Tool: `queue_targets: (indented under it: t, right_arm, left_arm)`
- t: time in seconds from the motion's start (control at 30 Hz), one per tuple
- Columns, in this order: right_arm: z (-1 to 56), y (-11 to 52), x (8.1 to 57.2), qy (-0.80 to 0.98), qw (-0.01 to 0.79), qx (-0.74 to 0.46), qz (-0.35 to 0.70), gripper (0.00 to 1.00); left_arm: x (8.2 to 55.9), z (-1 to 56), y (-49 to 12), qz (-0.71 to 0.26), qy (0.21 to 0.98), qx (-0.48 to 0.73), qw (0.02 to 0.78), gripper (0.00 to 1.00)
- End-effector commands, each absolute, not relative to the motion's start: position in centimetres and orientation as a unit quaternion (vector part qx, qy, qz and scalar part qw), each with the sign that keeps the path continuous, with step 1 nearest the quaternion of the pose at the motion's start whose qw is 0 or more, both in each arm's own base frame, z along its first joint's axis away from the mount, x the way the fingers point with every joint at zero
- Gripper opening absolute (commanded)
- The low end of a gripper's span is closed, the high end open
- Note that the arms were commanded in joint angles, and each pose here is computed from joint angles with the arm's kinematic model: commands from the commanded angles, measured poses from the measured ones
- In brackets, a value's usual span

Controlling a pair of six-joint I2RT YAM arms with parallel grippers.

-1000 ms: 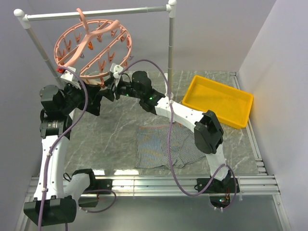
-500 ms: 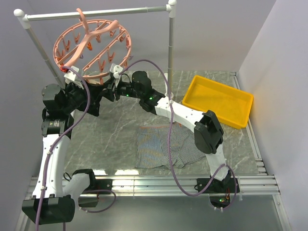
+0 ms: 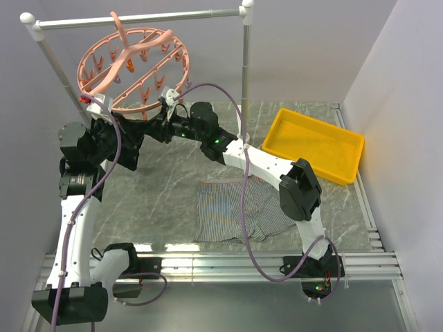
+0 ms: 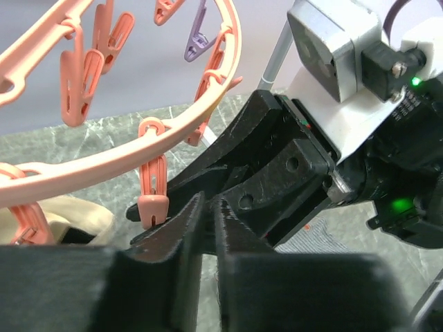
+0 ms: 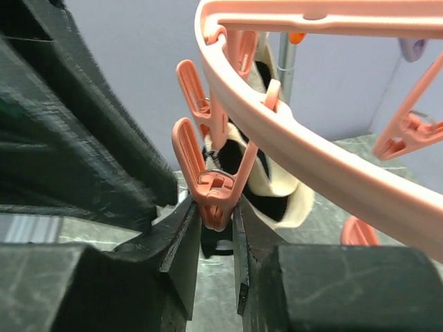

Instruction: Clip the underwear to the hanger

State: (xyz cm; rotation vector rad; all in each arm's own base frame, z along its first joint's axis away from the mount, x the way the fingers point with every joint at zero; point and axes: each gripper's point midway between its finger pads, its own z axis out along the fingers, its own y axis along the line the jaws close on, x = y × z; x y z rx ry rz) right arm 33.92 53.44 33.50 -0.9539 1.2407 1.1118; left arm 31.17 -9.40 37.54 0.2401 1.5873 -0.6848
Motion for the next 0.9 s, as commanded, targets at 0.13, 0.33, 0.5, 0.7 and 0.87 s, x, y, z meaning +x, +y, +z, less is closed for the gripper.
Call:
queue_targets:
  t: [0.13,0.33,0.5,0.7,0.87]
  right_arm:
    - [38.9,52.3,32.7,0.487,0.574,-0.403,0.521,0.08]
    - [38.7,51.8,32.5,0.495,0.521,-0.401,0.567,0.00]
    - [38.6,51.7,32.2,0.498,0.473,-0.403,0.604,0.00]
    - [37.9,51.7,31.3,0.503,0.434,-0.402,0.630,0.00]
    - [37.2,51.6,31.7,0.520,0.441,-0.389,0.620,0.00]
  left_arm:
    - [29.9,40.4,-8.8,-0.321,0.675,0.062,0.661,0.35]
    - [28.7,42.2,-8.1,-0.339,0.654,0.056,0.674,0.46]
    - [28.5,40.9,-8.4,-0.359,0.661,0.055,0.657,0.54]
    - [28.8,40.9,-9.0,-0.393,0.646,0.062,0.652,0.64]
    - [29.6,40.8,-8.7,-0.394,0.641,0.051,0.657,0.62]
